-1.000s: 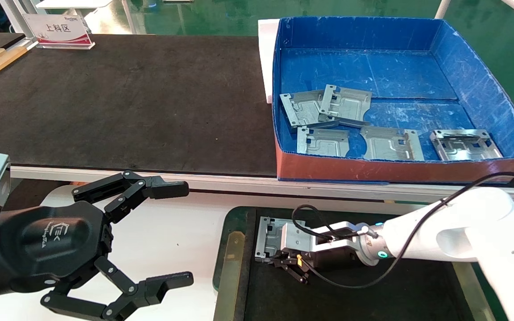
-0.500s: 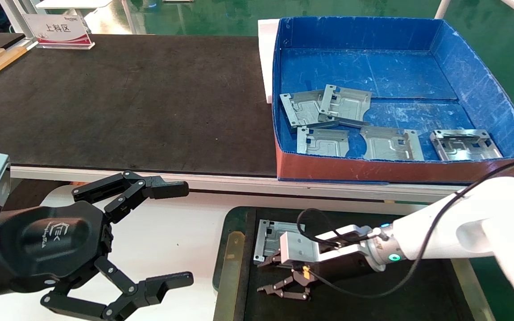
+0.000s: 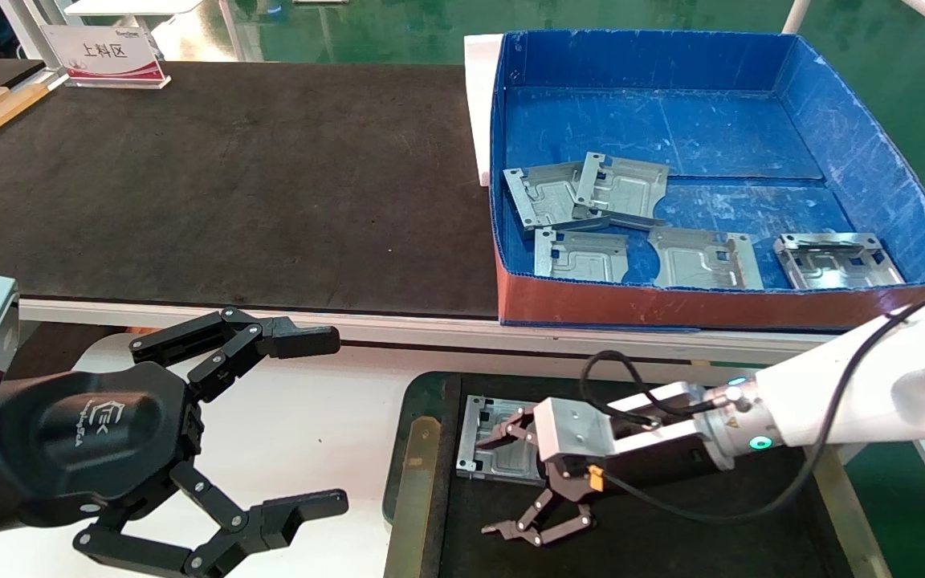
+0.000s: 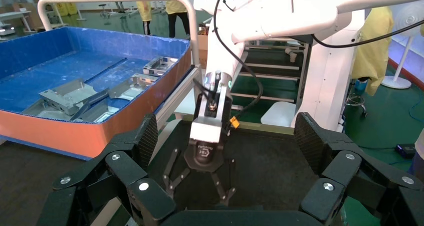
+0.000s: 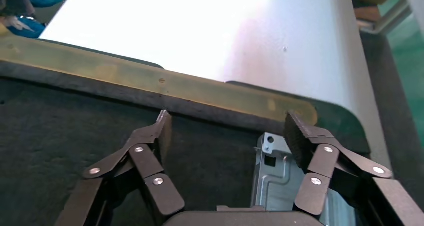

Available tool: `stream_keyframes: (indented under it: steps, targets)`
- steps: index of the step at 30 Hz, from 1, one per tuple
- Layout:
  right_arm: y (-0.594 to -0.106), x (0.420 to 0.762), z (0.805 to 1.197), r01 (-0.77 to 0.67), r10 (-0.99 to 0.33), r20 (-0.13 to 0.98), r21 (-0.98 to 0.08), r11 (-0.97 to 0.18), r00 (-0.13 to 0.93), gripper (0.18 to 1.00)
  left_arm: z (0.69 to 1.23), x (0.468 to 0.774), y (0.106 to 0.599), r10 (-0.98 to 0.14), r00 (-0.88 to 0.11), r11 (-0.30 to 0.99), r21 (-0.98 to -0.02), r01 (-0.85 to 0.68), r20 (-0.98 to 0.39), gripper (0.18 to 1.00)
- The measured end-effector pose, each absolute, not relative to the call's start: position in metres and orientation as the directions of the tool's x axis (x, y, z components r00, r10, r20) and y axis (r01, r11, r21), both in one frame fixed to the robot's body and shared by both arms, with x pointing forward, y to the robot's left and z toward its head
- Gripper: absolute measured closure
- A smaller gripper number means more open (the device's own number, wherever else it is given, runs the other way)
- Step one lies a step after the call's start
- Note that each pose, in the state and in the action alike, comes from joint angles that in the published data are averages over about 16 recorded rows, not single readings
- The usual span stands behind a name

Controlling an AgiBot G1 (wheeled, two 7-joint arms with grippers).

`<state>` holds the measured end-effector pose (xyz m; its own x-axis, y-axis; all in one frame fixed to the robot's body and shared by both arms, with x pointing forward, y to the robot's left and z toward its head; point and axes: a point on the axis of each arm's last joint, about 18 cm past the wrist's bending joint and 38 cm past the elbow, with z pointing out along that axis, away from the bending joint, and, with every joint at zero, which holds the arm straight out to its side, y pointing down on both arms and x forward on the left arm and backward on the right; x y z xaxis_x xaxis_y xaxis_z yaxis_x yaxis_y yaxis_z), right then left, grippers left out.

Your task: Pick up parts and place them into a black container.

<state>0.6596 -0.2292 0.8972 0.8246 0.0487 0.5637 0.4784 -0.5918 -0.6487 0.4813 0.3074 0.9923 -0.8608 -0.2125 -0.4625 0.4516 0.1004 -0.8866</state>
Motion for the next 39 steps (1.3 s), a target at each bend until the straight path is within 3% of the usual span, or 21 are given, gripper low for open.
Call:
stream_keyframes:
  steps: [7, 19, 29, 39]
  targets:
    - [-0.238, 0.652, 0.924, 0.530, 0.065, 0.606, -0.633, -0.564, 0.793, 0.324, 0.992, 0.481, 0.307, -0.212, -0.861, 0.100, -0.887, 0.452, -0.463, 0.184]
    - [-0.258, 0.626, 0.980, 0.587, 0.032, 0.663, -0.638, -0.499, 0.748, 0.198, 0.992, 0.481, 0.307, -0.212, -0.861, 0.100, -0.887, 0.452, -0.463, 0.184]
    - [-0.276, 0.598, 1.018, 0.602, -0.026, 0.676, -0.673, -0.430, 0.737, 0.179, 0.992, 0.481, 0.307, -0.213, -0.861, 0.100, -0.887, 0.452, -0.462, 0.184]
    - [-0.281, 0.590, 1.026, 0.600, -0.047, 0.671, -0.690, -0.404, 0.740, 0.178, 0.992, 0.481, 0.308, -0.213, -0.861, 0.100, -0.887, 0.451, -0.462, 0.184]
